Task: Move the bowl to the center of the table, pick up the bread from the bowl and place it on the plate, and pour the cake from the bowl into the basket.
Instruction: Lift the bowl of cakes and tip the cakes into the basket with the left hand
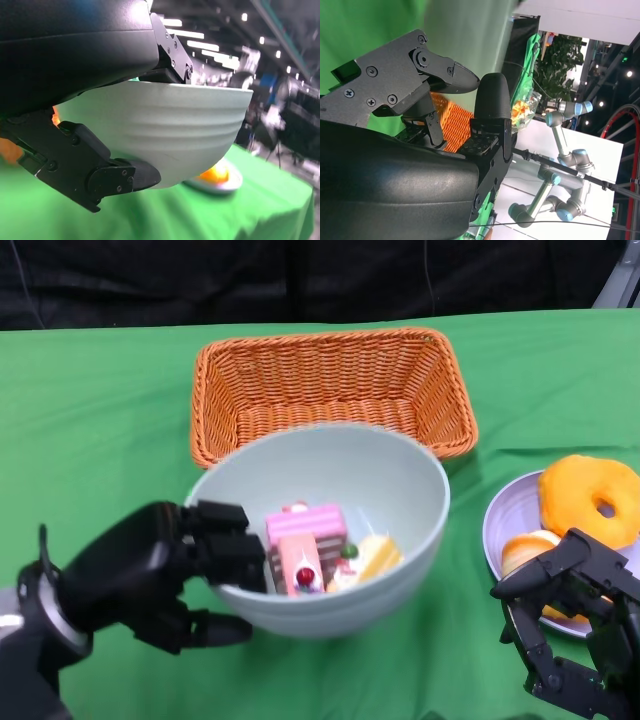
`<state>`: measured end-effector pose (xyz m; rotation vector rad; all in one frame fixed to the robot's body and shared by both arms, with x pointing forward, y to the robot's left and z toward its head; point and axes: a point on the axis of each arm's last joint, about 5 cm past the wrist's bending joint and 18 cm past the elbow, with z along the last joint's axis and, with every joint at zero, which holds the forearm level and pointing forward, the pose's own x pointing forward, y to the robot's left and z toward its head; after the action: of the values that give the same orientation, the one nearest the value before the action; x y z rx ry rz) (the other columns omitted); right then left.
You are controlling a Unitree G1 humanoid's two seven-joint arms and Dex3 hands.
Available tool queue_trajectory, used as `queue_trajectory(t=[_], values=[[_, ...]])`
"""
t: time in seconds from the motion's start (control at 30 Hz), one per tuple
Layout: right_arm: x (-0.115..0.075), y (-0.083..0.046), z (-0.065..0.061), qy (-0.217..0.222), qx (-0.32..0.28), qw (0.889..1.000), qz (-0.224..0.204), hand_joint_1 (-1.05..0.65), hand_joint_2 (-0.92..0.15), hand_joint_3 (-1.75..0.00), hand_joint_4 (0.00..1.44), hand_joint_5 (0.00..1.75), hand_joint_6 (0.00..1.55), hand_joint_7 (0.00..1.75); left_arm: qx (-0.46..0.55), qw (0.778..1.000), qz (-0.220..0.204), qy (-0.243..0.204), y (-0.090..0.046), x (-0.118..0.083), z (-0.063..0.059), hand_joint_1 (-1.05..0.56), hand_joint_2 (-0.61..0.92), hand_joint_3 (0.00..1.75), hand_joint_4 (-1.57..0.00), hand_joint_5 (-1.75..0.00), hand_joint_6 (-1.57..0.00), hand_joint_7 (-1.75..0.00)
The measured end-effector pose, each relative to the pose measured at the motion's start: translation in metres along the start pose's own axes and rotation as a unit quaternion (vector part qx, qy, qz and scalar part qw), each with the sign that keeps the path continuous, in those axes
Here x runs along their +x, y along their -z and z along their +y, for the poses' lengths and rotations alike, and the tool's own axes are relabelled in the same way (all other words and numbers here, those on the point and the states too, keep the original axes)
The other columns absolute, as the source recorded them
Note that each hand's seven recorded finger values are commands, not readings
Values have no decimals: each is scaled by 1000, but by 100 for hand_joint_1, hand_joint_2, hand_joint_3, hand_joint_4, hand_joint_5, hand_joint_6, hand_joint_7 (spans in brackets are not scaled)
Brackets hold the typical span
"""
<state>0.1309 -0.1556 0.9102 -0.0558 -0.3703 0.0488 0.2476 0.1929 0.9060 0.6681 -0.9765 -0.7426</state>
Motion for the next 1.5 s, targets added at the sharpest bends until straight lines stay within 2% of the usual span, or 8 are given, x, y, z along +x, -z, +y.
queue_trajectory(t=[0.13,0.43,0.53,0.63,0.83,1.0,1.33,1.5], values=[[0,1,0,0,0,1000,1,-11,-58,-92,67,162,65,135,-19,1000,9,-22,2,9,12,-1,54,118,-78,-166,-81,-127],[2,4,-1,1,3,1000,7,-9,-59,-93,68,162,65,135,-122,989,79,-31,13,29,39,3,53,117,-79,-170,-80,-137],[2,4,-1,1,3,1000,7,-9,-58,-94,68,162,65,135,-144,987,63,-34,15,37,48,3,53,116,-80,-170,-79,-138],[2,5,-2,3,2,1000,9,-8,-58,-95,67,162,65,135,-196,978,57,-42,21,51,48,-1,59,108,-84,-169,-75,-144],[1,9,-1,2,1,1000,16,-9,-58,-94,67,163,64,137,-289,953,44,-85,28,87,58,-8,51,126,-83,-172,-77,-146],[1,10,-1,2,-1,1000,15,-11,-59,-93,67,162,64,137,-347,931,47,-102,31,102,53,-11,48,132,-85,-167,-79,-144],[0,13,0,7,-2,1000,19,-12,-60,-90,67,161,64,137,-420,901,42,-99,33,123,53,-13,55,119,-84,-168,-79,-143],[0,15,2,3,-7,1000,18,-13,-61,-87,69,160,65,136,-522,845,91,-79,38,148,46,-15,56,117,-81,-174,-73,-154]])
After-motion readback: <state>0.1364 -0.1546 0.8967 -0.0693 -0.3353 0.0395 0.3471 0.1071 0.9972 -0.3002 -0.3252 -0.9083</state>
